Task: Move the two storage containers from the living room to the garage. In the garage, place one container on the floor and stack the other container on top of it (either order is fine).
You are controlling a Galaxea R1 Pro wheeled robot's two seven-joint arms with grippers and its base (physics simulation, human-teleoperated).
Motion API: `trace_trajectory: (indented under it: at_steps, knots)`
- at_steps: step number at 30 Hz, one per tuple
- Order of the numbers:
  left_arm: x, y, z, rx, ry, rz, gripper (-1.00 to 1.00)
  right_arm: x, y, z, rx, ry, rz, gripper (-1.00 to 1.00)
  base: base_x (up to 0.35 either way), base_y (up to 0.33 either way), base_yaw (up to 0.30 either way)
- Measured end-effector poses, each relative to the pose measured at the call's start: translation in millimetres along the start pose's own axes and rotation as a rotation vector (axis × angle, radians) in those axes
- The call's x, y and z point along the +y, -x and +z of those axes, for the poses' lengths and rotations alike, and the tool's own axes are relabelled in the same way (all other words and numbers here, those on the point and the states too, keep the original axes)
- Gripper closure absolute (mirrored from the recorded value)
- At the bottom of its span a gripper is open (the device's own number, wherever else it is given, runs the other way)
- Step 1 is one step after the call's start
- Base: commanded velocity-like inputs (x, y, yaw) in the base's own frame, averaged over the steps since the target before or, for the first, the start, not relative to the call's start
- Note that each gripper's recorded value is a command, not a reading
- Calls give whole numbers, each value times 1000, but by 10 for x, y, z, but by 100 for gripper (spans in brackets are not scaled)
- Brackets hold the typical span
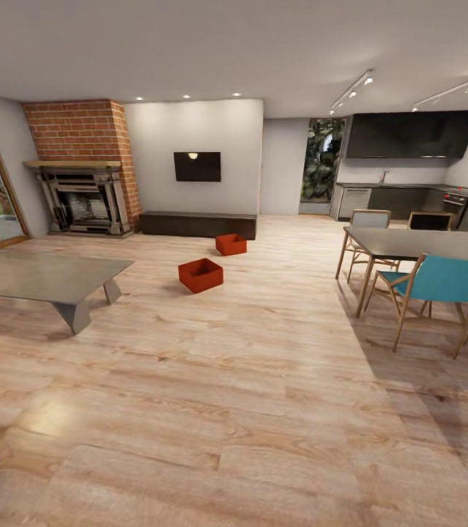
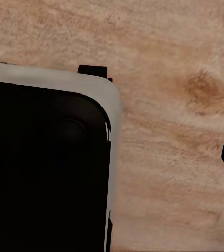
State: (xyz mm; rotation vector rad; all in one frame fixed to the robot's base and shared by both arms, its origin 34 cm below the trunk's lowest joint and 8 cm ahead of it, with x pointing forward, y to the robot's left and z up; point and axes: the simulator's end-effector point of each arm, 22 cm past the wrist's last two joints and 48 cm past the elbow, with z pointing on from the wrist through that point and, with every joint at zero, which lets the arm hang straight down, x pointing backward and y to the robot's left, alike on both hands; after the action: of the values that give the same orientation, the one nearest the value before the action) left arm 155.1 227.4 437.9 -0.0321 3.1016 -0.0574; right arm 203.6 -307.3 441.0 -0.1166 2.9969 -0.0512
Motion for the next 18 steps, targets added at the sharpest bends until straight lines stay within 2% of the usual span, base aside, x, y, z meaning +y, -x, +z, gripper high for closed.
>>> trace_trajectory:
  at_steps: [6, 18]
  knots:
    - [-2, -1, 0, 0, 0, 0, -100, 0, 0, 0, 0, 0, 0, -100, 321, 0, -181]
    - [0, -1, 0, 0, 0, 0, -100, 0, 0, 0, 0, 0, 0, -100, 321, 0, -9]
